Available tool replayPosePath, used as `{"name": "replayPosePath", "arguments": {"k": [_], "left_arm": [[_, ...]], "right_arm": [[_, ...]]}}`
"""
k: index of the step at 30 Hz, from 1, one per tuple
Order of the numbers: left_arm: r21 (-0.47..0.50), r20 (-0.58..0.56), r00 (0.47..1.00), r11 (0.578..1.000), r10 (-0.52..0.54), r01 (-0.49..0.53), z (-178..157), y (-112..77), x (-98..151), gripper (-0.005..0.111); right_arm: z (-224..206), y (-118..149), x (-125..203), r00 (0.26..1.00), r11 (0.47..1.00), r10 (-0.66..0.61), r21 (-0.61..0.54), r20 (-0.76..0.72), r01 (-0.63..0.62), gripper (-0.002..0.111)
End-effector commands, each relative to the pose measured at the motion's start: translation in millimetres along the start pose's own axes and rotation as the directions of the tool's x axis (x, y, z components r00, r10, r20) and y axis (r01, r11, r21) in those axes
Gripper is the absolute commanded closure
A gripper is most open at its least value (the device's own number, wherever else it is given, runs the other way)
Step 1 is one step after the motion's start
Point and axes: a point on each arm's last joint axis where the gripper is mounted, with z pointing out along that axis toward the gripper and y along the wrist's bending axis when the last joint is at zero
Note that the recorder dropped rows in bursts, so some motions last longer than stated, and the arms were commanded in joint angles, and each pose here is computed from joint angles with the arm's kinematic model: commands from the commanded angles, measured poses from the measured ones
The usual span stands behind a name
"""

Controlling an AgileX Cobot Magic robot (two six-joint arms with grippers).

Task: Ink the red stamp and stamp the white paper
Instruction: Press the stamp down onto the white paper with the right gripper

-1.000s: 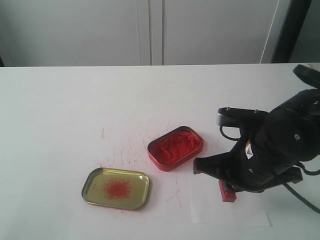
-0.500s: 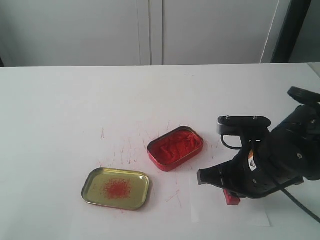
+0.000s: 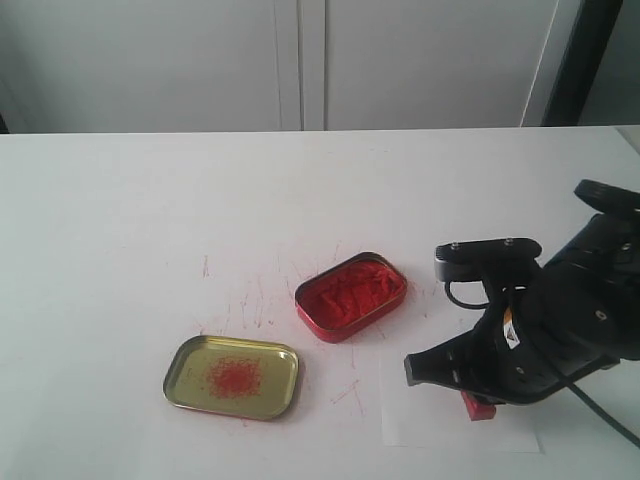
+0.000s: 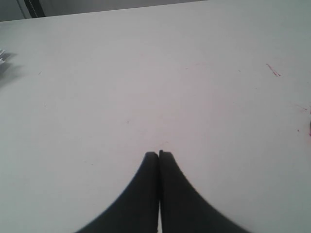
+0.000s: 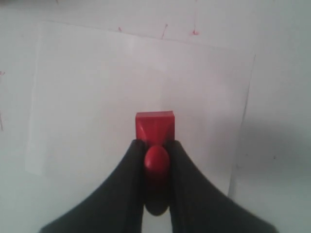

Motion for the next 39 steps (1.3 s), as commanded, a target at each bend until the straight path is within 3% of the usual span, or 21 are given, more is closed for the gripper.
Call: {"name": "replayPosePath", "arguments": {"k": [1, 29, 39], "left_arm": [[0.005, 0.000, 1.000, 1.000, -0.008, 0.008, 0, -0.4, 0, 0.107], [0.005, 0.000, 1.000, 1.000, -0.008, 0.008, 0, -0.4, 0, 0.107], [0.005, 0.000, 1.000, 1.000, -0.008, 0.008, 0, -0.4, 0, 0.107]], "right_arm": [[-6, 8, -6, 0.999, 0.999, -0.038, -0.006, 0.020, 0.038, 0.108], [23, 21, -10, 0.999, 0.999, -0.028, -0.029, -0.018, 0.028, 0.108], [68, 13, 20, 0.984, 0.998, -0.045, 0.030, -0.173, 0.051, 0.108]]}}
